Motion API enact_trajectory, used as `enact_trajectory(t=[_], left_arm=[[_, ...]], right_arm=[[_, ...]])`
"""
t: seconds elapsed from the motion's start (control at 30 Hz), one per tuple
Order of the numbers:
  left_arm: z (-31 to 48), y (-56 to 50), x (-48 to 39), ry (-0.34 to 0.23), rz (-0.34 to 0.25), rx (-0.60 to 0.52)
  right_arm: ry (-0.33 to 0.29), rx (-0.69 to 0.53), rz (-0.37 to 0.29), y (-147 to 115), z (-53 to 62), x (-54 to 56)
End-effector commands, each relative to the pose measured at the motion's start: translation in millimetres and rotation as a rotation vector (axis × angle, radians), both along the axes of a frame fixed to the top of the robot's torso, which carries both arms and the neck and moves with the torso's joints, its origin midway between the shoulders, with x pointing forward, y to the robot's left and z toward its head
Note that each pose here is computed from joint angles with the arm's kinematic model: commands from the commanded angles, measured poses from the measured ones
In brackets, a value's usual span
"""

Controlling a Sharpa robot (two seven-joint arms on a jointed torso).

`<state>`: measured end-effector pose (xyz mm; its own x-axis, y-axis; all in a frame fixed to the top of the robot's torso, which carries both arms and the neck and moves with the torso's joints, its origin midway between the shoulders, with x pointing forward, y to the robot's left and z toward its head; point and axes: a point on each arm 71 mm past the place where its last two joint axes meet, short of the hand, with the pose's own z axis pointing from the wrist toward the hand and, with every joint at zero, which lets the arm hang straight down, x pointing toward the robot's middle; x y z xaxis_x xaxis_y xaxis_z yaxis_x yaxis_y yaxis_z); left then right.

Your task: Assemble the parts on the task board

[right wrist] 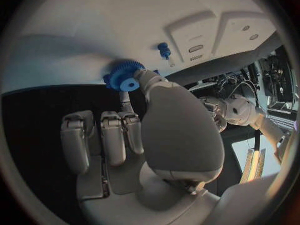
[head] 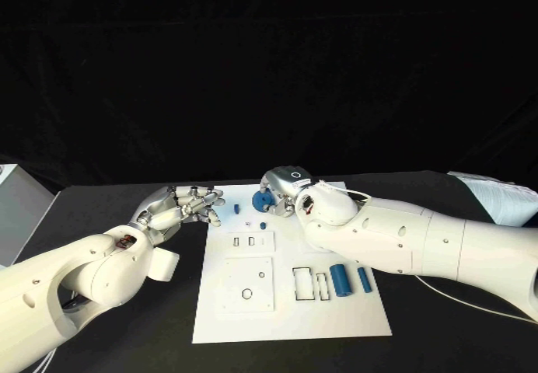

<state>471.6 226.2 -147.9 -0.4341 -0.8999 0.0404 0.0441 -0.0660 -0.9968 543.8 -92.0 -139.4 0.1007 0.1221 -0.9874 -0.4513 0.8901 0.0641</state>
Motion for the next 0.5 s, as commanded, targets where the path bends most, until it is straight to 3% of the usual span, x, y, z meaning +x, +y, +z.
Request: enact_trajectory(t=[0.03, 0.5], left_arm=[[1.1, -2.5, -1.0, -0.008, -0.022, -0.002], [1.1, -1.7, -1.0, -0.009, -0.021, 0.002]], right_arm=[[0.011, -0.012, 0.007, 1.0, -0.5, 0.5], [0.042, -0.007, 0.004, -1.7, -2.6, 3.0]])
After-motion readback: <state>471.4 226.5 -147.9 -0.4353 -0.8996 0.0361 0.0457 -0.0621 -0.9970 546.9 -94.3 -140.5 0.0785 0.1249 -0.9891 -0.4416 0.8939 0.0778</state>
